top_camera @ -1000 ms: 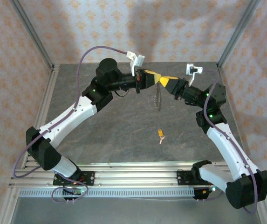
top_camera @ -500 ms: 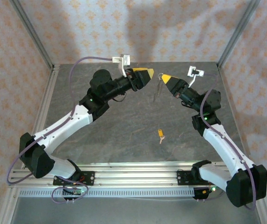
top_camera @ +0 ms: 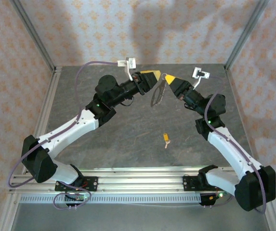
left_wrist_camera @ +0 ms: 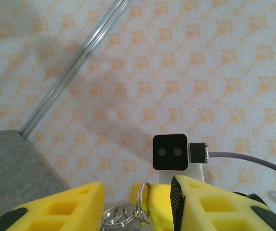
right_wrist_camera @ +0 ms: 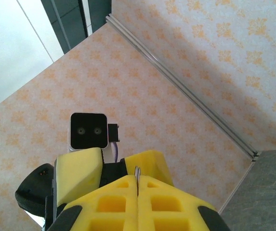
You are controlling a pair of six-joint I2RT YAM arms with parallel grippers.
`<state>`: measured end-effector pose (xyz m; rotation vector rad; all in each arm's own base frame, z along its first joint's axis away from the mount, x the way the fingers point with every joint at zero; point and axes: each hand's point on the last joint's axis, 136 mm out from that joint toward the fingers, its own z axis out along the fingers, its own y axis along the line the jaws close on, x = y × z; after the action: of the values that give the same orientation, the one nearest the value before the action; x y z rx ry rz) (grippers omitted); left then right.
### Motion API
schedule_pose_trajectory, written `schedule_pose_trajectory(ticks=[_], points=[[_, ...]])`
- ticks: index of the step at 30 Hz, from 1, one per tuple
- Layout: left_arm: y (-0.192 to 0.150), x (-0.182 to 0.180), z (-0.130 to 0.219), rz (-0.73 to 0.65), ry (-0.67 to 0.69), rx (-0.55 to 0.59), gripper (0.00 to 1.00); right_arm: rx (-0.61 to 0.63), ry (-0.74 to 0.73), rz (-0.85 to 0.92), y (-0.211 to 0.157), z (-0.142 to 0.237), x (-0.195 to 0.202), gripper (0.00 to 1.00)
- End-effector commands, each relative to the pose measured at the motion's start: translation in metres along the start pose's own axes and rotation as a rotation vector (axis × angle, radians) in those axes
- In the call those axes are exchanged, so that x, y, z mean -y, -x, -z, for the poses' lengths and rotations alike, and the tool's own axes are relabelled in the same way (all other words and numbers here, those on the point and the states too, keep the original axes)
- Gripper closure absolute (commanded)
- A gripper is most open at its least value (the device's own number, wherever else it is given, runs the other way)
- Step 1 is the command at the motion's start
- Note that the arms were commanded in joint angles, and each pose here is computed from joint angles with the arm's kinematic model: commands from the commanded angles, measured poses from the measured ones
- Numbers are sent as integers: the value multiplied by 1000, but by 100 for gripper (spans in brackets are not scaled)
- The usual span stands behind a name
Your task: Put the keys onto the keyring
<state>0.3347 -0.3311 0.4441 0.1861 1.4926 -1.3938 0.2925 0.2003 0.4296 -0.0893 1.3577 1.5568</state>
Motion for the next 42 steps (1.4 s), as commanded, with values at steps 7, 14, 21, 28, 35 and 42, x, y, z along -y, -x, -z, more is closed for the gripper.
schedule_pose_trajectory(ticks=[7, 14, 21, 28, 35, 42], points=[[6, 10, -8, -2, -39, 30, 58, 46, 96, 50, 14, -3, -29, 100], [6, 11, -12, -4, -49, 23, 58, 40, 95, 47, 14, -3, -27, 100], [3, 13, -17, -3, -61, 12, 59, 36, 95, 42, 12, -4, -26, 100], [-1, 13, -21, -2, -63, 2, 61, 26, 94, 40, 10, -5, -25, 100], [1, 13, -21, -4, -58, 11, 66, 20, 88, 40, 7, -4, -22, 100], [3, 13, -20, -5, -56, 21, 82, 13, 82, 40, 5, -4, -21, 100]])
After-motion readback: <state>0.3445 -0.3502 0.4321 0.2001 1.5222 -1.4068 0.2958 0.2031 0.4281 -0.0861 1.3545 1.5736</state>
